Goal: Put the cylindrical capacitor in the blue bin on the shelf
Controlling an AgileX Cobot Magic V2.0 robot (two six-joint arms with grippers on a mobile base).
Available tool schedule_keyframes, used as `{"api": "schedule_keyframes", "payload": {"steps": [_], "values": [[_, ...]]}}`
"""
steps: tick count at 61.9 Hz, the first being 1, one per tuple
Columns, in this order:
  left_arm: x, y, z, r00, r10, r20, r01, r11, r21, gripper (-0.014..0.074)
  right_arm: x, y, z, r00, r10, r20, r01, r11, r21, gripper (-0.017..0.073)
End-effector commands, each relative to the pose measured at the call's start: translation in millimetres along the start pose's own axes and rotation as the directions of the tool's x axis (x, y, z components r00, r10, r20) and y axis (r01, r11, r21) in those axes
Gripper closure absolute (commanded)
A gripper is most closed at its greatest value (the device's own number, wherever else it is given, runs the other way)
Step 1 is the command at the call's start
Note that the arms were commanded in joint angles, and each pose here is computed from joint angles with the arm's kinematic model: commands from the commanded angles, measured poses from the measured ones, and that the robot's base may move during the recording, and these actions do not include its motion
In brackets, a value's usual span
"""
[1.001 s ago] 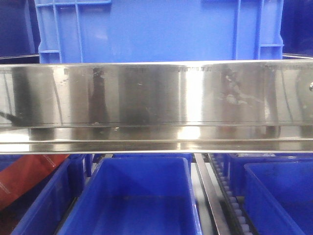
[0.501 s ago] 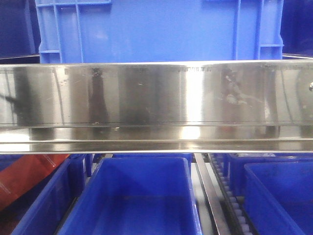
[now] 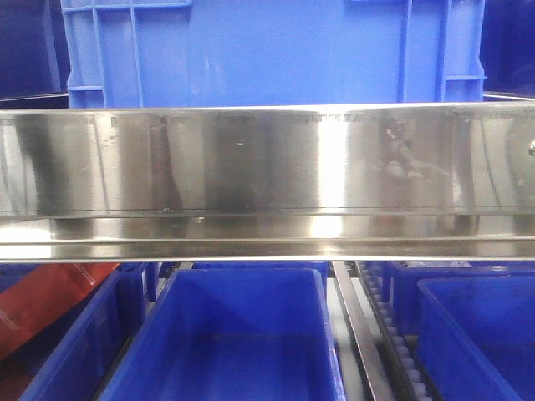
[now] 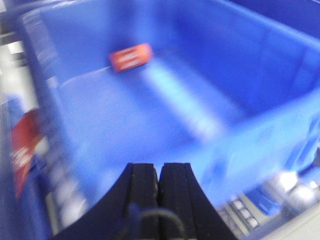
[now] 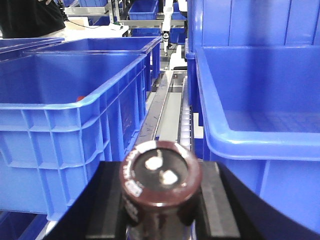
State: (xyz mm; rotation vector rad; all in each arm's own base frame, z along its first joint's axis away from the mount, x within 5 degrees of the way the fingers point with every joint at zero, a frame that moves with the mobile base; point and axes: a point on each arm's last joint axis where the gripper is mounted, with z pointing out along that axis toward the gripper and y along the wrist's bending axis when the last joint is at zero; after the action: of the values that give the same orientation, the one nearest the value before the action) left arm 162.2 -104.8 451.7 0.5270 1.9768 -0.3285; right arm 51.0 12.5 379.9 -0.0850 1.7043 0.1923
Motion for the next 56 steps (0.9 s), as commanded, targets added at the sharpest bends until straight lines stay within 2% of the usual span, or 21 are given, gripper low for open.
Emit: {"api": "schedule_keyframes", "payload": {"steps": [1,13,16,20,23,27,32,40,49,56], "values": [[19.6,5.8,-27.5,0.998,-0.026,0.06,0.028,0.999,-0.025,0.0704,-1.1,-0.3,0.4,1.0,-0.001,0.012,0.001,1.0,0.003,0.0721],[72.2,11.1,-68.6,0.988,-0.023,0.15,0.026,0.999,-0.02,0.0704,-2.5,-0.2,6.9,1.0,-0.001,0.002,0.001,1.0,-0.007,0.0721],[83.5,12.0,-73.7,0.985,-0.033,0.167,0.037,0.999,-0.018,0.0704,-6.5,0.8,9.1,1.0,-0.002,0.015,0.003,1.0,-0.022,0.0721],[98.0,13.6,-82.2,0.979,-0.074,0.191,0.078,0.997,-0.012,0.0704,-14.6,2.7,13.0,1.0,-0.011,0.022,0.012,0.999,-0.047,0.0721],[105.2,14.7,-87.8,0.974,-0.095,0.206,0.099,0.995,-0.011,0.0704,-22.7,4.0,18.7,0.999,-0.027,0.025,0.028,0.998,-0.059,0.0721],[112.3,15.4,-92.1,0.971,-0.098,0.217,0.102,0.995,-0.009,0.0704,-39.7,7.6,26.0,0.997,-0.072,0.04,0.075,0.993,-0.086,0.0721],[117.1,16.2,-98.7,0.968,-0.1,0.229,0.105,0.994,-0.008,0.0704,-60.6,14.3,42.9,0.992,-0.119,0.036,0.123,0.984,-0.129,0.0721],[120.9,16.9,-99.8,0.974,-0.102,0.201,0.108,0.994,-0.016,0.0704,-96.3,31.6,75.0,0.986,-0.168,0.023,0.169,0.962,-0.213,0.0721],[122.0,17.1,-99.6,0.977,-0.103,0.189,0.108,0.994,-0.02,0.0704,-127.1,57.9,117.3,0.977,-0.209,-0.043,0.186,0.933,-0.307,0.0721],[122.1,16.6,-99.6,0.976,-0.107,0.188,0.112,0.994,-0.014,0.0704,-133.4,78.6,155.4,0.958,-0.253,-0.134,0.189,0.912,-0.364,0.0721]]}}
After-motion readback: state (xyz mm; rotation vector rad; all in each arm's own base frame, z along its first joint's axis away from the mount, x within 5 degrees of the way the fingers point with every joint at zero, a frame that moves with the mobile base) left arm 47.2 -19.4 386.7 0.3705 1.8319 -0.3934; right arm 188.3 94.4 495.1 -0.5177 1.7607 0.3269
